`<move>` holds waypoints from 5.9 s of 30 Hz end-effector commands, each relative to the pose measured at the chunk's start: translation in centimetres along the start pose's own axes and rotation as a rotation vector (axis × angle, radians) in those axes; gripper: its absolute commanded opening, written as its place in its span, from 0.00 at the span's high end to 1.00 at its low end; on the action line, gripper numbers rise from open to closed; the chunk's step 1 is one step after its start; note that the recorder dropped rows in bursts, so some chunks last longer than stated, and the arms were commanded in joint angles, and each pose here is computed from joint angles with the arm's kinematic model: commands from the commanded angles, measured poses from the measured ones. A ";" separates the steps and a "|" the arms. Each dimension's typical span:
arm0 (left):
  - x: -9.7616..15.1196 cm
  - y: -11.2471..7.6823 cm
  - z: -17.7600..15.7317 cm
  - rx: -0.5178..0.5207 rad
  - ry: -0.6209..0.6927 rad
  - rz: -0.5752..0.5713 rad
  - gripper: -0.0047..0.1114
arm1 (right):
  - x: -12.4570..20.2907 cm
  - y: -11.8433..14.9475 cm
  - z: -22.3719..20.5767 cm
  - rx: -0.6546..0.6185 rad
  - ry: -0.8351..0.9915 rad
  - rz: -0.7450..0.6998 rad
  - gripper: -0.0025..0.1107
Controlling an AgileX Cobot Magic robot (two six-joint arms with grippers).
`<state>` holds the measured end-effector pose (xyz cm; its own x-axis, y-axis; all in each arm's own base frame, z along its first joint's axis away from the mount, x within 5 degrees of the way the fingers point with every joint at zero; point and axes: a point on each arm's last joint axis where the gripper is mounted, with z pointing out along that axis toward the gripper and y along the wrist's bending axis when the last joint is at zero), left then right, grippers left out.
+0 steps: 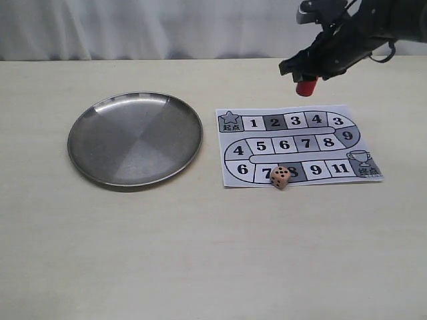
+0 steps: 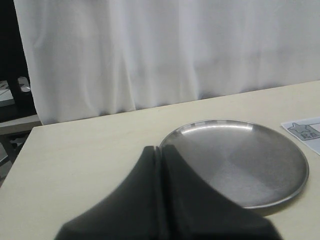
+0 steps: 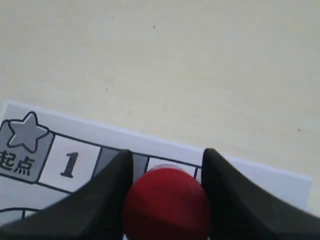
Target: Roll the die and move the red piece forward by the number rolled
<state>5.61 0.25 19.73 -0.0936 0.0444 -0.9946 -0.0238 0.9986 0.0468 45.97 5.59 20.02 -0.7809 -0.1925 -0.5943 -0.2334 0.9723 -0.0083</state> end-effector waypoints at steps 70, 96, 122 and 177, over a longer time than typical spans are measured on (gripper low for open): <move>0.0 0.0 0.0 0.003 -0.008 -0.001 0.96 | 6.7 -7.6 6.8 0.093 0.168 0.156 0.87; 0.0 0.0 0.0 0.003 -0.008 -0.001 0.96 | -0.3 -5.4 -17.0 0.202 -0.426 0.116 0.94; 0.0 0.0 0.0 0.003 -0.008 -0.001 0.96 | 27.7 2.5 -25.9 0.277 -1.021 0.178 0.94; 0.0 0.0 0.0 0.003 -0.008 -0.001 0.96 | 32.0 3.6 -24.4 0.242 -0.920 0.177 0.94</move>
<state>5.61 0.25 19.73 -0.0936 0.0444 -0.9946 -0.0238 0.9986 0.0468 6.05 -0.28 20.65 -0.0095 0.0390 -0.9992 0.0492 0.9980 0.0385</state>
